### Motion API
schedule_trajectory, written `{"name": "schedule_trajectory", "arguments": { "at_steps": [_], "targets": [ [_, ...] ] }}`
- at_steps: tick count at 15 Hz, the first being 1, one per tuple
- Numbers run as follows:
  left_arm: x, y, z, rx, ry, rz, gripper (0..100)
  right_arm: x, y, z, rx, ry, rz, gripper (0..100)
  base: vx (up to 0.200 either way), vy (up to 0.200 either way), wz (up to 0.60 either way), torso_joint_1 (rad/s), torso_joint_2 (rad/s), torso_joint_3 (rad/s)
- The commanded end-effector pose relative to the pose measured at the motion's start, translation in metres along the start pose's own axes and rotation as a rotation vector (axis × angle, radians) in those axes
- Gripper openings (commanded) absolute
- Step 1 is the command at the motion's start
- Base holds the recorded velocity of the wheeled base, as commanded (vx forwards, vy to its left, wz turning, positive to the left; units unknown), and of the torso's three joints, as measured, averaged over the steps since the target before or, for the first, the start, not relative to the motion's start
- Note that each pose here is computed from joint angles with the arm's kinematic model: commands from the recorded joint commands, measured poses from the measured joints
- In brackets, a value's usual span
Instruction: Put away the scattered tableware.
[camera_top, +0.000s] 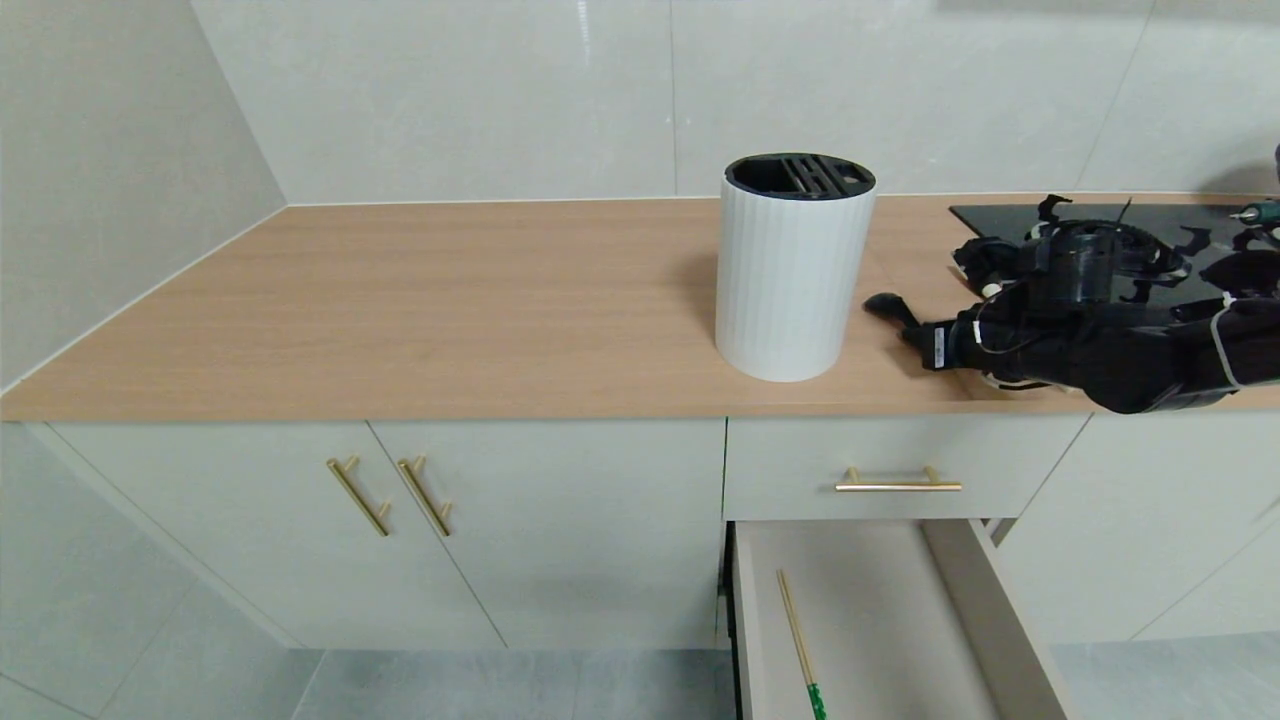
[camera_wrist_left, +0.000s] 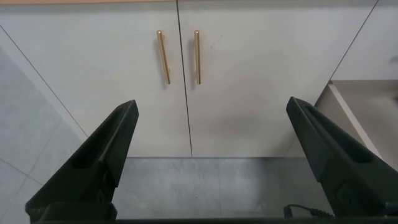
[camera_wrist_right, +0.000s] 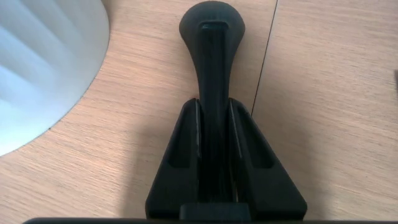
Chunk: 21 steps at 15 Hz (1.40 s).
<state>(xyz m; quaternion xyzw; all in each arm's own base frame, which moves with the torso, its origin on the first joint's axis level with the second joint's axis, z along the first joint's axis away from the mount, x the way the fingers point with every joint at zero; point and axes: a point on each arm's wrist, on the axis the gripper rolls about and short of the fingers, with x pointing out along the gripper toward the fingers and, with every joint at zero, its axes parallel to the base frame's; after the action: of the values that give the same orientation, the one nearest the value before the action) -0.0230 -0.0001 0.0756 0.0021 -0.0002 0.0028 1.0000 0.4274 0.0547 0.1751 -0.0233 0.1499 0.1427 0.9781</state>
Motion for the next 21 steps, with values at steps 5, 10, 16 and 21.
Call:
{"name": "schedule_trajectory", "arguments": {
  "at_steps": [5,10,16,21],
  "targets": [
    [0.000,0.000,0.000,-0.001,0.000,0.001,100,-0.083,0.009,0.034,0.152,0.012,-0.064,0,0.000,0.000,0.00,0.000,0.00,0.000],
    [0.000,0.000,0.000,-0.001,0.000,0.001,100,-0.204,0.028,0.006,0.183,0.039,-0.005,0,0.000,0.000,0.00,0.000,0.00,0.000],
    [0.000,0.000,0.000,-0.001,0.000,0.001,100,-0.262,0.036,-0.052,0.155,0.099,0.038,0,0.000,0.000,0.00,0.000,0.00,0.000],
    [0.000,0.000,0.000,-0.001,0.000,0.001,100,-0.257,0.046,-0.066,0.099,0.156,0.108,0,0.000,0.000,0.00,0.000,0.00,0.000]
  ]
}}
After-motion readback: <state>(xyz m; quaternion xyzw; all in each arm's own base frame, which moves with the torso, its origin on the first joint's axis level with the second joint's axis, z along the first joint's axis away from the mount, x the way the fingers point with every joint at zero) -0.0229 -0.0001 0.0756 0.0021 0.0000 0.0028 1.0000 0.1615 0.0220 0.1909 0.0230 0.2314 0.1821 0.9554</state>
